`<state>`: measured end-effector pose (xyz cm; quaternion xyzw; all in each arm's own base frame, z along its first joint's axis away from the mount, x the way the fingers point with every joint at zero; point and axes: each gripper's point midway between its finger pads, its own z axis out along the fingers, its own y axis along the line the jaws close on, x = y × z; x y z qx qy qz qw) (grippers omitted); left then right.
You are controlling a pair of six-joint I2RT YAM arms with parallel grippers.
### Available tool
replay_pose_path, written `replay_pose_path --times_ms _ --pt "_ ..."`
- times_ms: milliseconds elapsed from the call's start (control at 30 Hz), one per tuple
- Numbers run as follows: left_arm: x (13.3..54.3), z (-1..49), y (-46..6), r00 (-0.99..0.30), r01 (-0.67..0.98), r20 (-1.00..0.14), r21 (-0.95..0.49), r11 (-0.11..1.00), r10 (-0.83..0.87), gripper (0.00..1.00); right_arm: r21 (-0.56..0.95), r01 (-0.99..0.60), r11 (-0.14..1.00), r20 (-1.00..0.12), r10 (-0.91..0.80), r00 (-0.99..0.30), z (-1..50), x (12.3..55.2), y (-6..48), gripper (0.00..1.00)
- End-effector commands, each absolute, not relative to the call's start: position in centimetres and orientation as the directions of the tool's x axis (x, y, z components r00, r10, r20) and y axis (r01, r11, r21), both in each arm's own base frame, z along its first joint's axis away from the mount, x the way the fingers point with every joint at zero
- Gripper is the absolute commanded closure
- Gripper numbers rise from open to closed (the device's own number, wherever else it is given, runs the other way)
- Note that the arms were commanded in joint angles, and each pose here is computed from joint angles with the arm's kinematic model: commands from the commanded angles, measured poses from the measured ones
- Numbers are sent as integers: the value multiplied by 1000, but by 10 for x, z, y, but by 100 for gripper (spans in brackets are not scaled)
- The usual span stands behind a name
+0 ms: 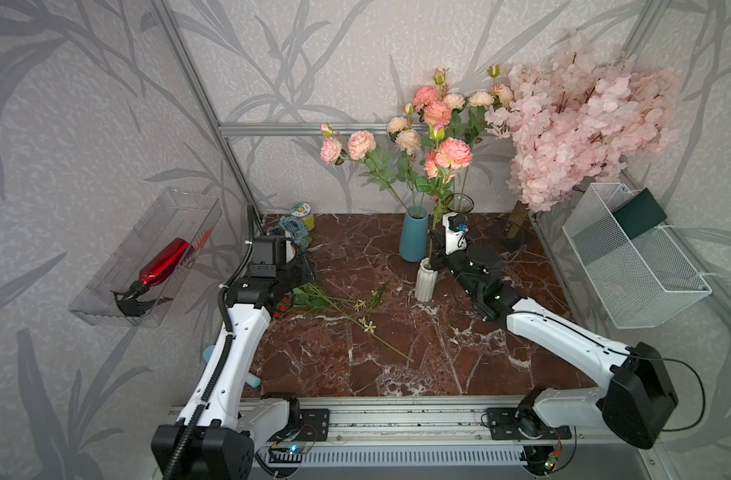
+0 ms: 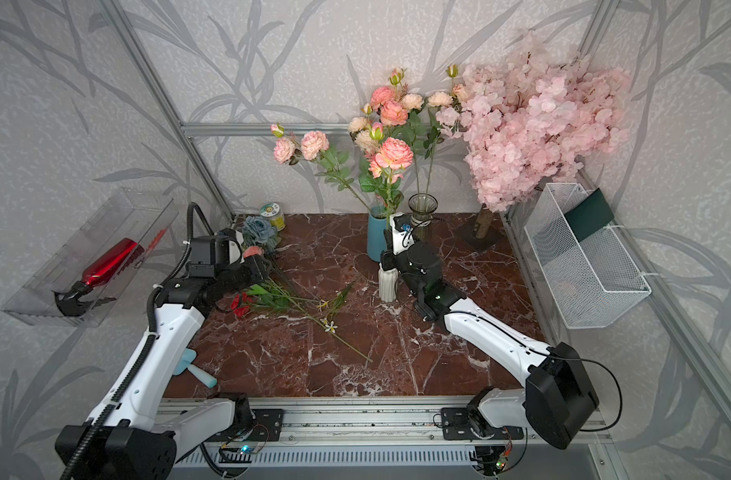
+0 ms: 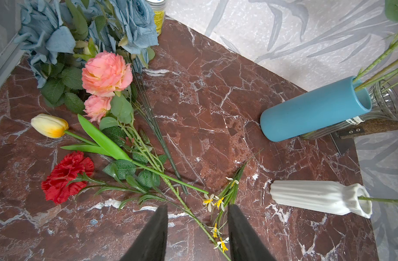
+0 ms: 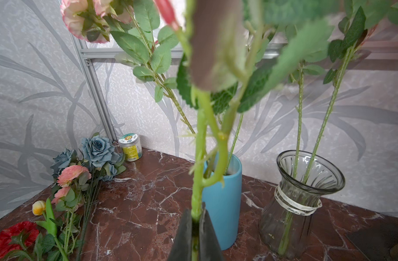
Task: Place the pink flowers into the vase
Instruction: Place the flower in the vase.
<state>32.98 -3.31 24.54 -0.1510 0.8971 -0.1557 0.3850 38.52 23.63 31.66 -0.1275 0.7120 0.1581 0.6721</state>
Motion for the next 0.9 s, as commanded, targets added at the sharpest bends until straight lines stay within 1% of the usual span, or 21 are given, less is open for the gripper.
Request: replay_pose_path --times_ms 0,167,333,367,433,567,633,867 --pt "329 244 -33 -655 -155 -641 -405 901 -401 56 92 -366 926 -995 73 -63 311 392 230 100" --pt "328 247 -28 -642 -169 -654 -388 906 -400 55 142 -337 931 -985 97 -146 286 403 225 100" --pt "327 248 -26 -635 -175 -660 -382 907 -400 55 170 -322 931 -972 105 -210 273 406 226 100" --pt "327 248 -26 -636 -174 -660 -382 907 -400 55 177 -325 929 -970 108 -219 271 406 227 99" --pt "327 248 -25 -637 -176 -659 -382 907 -401 55 183 -322 929 -966 109 -234 268 406 228 94" --pt "326 249 -24 -632 -180 -663 -379 908 -401 55 183 -324 928 -960 98 -261 263 406 229 90" --pt "326 249 -24 -632 -179 -663 -378 908 -401 56 185 -328 926 -958 95 -272 261 404 229 85" --pt "326 248 -24 -633 -184 -660 -379 907 -405 55 178 -337 924 -959 86 -270 264 395 225 78"
